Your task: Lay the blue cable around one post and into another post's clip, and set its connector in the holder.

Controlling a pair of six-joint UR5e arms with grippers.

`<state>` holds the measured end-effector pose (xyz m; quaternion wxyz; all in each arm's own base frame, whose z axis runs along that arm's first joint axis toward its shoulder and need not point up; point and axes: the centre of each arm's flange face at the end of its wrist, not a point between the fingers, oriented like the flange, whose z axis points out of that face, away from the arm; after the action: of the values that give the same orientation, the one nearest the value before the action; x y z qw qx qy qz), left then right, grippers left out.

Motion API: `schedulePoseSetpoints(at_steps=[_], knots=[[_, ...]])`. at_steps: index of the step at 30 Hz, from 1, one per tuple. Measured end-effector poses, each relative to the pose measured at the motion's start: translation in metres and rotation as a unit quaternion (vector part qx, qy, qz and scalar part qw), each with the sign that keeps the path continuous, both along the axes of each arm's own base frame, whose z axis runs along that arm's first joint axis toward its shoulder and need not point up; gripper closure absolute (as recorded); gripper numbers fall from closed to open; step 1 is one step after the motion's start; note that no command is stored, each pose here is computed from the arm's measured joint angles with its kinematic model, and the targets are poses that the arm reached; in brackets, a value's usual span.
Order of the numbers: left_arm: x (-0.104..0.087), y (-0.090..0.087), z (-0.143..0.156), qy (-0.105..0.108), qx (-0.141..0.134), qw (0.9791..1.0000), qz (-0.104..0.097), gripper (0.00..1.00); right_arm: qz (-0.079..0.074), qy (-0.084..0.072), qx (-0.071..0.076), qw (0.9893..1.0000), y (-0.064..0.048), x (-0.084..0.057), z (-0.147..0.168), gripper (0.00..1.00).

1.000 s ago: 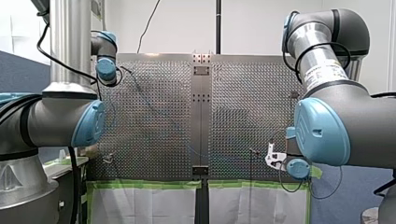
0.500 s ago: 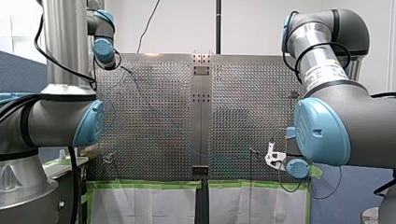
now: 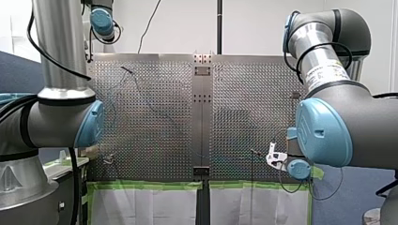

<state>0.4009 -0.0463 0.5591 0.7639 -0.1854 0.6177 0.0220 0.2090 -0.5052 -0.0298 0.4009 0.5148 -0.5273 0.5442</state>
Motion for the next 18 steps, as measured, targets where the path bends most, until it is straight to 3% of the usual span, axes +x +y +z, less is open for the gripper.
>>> schedulePoseSetpoints(at_steps=[8, 12, 18], knots=[[-0.005, -0.009, 0.027, 0.011, 0.032, 0.9994, -0.010, 0.01, 0.000, -0.006, 0.000, 1.0000, 0.000, 0.000, 0.000, 1.00], [-0.007, -0.015, 0.033, 0.021, 0.034, 0.9990, -0.018, 0.01, 0.001, -0.007, -0.001, 1.0000, 0.000, 0.001, 0.000, 1.00], [-0.008, -0.024, 0.025, 0.053, 0.030, 0.9977, -0.030, 0.01, 0.002, -0.007, 0.000, 1.0000, 0.001, 0.003, 0.000, 1.00]])
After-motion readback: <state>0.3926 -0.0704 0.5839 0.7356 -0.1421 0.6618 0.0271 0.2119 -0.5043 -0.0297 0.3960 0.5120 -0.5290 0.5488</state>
